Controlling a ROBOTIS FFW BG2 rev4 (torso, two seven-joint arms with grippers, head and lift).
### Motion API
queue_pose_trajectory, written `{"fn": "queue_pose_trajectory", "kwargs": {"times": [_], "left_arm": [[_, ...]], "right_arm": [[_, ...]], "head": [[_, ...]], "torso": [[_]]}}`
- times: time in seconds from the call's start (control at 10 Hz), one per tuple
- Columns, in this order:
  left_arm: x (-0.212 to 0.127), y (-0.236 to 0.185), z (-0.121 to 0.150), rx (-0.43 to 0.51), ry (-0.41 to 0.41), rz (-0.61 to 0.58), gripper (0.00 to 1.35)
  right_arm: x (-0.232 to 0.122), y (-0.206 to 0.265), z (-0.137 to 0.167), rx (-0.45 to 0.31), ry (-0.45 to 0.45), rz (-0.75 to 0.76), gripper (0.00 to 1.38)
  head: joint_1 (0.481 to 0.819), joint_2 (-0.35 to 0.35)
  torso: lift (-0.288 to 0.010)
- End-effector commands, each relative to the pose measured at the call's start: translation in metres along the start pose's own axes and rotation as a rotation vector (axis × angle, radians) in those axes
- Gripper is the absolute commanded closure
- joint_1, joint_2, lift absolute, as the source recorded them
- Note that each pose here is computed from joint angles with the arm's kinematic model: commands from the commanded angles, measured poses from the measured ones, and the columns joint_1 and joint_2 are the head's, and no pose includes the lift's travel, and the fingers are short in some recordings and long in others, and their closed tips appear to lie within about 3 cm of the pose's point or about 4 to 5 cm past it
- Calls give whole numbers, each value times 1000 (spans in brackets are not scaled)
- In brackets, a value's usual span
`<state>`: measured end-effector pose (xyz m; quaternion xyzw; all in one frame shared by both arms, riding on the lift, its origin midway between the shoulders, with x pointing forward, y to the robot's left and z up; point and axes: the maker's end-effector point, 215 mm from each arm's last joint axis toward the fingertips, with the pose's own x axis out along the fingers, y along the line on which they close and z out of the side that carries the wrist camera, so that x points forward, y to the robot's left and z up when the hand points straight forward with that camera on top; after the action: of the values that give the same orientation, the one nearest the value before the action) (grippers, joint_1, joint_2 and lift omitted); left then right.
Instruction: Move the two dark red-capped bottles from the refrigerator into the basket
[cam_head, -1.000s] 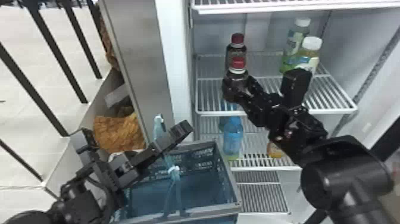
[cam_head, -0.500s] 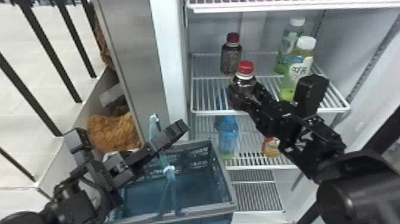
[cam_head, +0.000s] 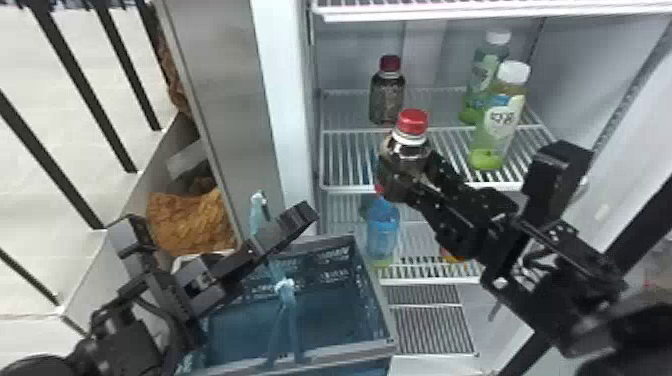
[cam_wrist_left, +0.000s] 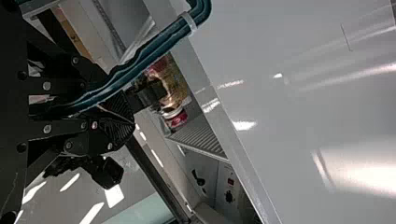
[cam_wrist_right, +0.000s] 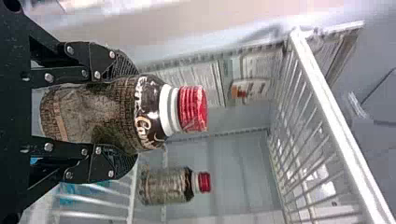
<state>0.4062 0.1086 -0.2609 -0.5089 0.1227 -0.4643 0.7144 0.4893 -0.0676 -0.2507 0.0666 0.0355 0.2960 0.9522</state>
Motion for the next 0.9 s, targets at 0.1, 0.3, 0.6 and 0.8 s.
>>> {"fn": "queue_pose_trajectory", "kwargs": {"times": [0.1,0.3,0.6,0.8], "left_arm": [[0,0,0,0,0,2,1202],[0,0,0,0,0,2,1202],[1,0,1,0,0,-1,1202],[0,0,2,3,-3,0,1202]], "right_arm": [[-18,28,-13,45,45,49,1285],[-24,48,-32,83,90,89,1285],[-22,86,-57,146,149,184,1285],[-25,112,-78,195,202,245,1282]], "head": [[695,57],[695,71],[695,111],[695,140]], "torso": [[-34],[-34],[-34],[-34]]}}
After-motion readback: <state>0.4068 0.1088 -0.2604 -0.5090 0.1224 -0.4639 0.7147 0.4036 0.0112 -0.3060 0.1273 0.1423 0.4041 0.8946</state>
